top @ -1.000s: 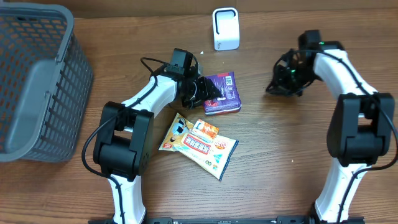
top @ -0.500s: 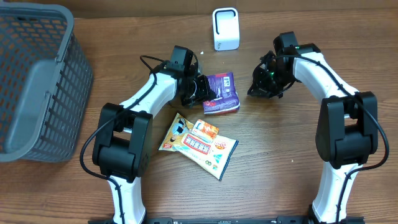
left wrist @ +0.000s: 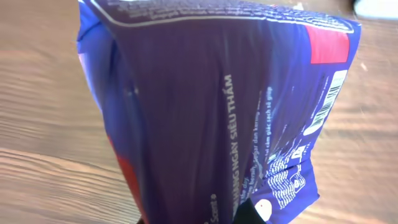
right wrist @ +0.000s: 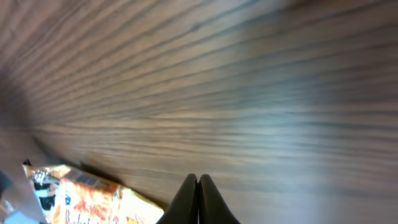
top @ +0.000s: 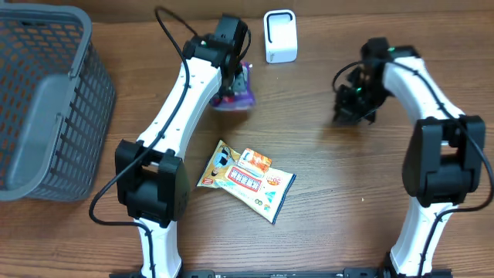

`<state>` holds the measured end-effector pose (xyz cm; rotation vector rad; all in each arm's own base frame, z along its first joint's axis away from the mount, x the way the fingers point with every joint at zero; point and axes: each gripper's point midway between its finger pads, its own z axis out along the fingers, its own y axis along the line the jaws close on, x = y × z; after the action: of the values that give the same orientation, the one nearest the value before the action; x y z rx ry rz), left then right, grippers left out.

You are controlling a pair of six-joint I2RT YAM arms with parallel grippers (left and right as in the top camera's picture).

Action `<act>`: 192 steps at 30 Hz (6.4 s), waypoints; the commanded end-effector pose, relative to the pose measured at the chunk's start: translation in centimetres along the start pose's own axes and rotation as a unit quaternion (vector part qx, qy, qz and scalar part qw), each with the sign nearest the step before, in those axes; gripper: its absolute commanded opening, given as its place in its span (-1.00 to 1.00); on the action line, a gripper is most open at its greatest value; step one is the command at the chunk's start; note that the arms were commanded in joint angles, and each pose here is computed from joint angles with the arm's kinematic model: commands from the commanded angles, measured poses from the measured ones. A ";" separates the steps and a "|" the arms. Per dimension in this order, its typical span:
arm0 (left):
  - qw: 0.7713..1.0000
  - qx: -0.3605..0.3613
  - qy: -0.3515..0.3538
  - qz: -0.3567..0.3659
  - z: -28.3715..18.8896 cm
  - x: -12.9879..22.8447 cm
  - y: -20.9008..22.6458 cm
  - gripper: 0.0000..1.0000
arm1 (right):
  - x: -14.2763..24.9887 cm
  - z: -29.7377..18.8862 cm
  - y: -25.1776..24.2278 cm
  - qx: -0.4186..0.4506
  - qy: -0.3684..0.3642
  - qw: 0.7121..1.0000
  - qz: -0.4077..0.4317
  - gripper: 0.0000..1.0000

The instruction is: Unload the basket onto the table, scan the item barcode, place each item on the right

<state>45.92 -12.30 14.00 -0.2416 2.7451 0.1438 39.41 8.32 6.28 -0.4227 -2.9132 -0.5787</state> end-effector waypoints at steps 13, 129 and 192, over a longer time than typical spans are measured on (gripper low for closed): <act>0.945 -0.286 -0.100 0.125 -1.8 -1.0 3.6 -0.92 | -1.6 -7.5 -4.2 0.041 -0.039 0.998 0.028 -0.92; 0.990 0.004 0.124 -0.071 2.7 -1.4 4.0 1.00 | 6.4 -0.6 7.2 0.151 -0.027 0.986 0.066 0.31; 0.990 0.009 0.120 -0.073 2.8 -1.7 4.0 0.99 | 7.1 7.9 8.9 -0.086 -0.032 0.995 0.028 0.37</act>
<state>47.78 -7.87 12.84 -0.4627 2.9433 0.0439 35.70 20.86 4.38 -0.4313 -2.9185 -0.9169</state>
